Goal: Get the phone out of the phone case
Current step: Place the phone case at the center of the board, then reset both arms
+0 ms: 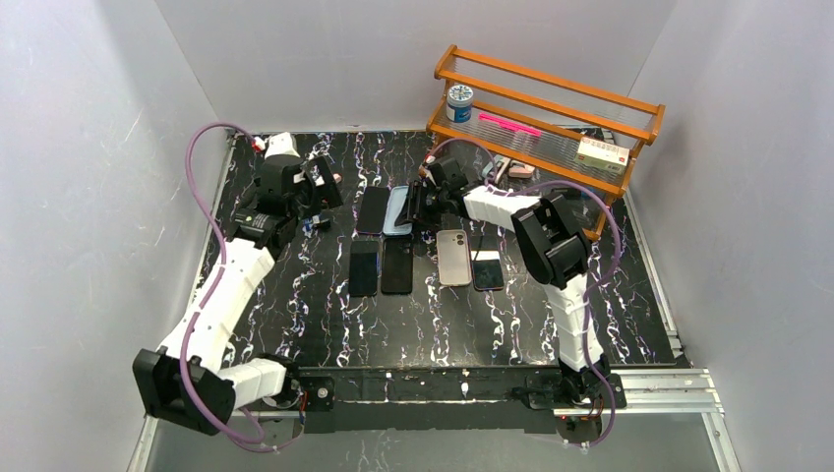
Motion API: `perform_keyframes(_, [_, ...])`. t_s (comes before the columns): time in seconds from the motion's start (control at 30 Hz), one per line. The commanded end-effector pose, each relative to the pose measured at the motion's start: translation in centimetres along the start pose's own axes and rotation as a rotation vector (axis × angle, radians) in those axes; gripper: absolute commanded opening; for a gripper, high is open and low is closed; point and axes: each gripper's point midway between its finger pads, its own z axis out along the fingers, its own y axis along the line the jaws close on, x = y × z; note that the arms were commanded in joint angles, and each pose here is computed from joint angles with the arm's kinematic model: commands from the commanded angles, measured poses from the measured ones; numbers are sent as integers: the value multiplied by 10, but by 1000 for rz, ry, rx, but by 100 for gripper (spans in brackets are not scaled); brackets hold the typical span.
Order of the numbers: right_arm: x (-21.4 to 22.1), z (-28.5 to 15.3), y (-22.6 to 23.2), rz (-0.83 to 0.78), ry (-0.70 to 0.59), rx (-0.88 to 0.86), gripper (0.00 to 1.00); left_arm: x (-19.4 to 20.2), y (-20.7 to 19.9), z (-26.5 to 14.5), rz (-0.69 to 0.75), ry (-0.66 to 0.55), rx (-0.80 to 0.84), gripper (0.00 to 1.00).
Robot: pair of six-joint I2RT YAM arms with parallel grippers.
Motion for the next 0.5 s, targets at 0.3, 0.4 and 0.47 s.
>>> perform_keyframes(0.3, [-9, -71, -23, -98, -168, 235, 99, 4, 37, -55, 88, -72, -57, 98])
perform_keyframes(0.4, [-21, -123, -8, -141, -311, 249, 99, -7, 45, -77, 98, -140, -61, 98])
perform_keyframes(0.47, [-30, -165, -5, -159, -441, 275, 99, -17, 53, -97, 92, -206, -79, 98])
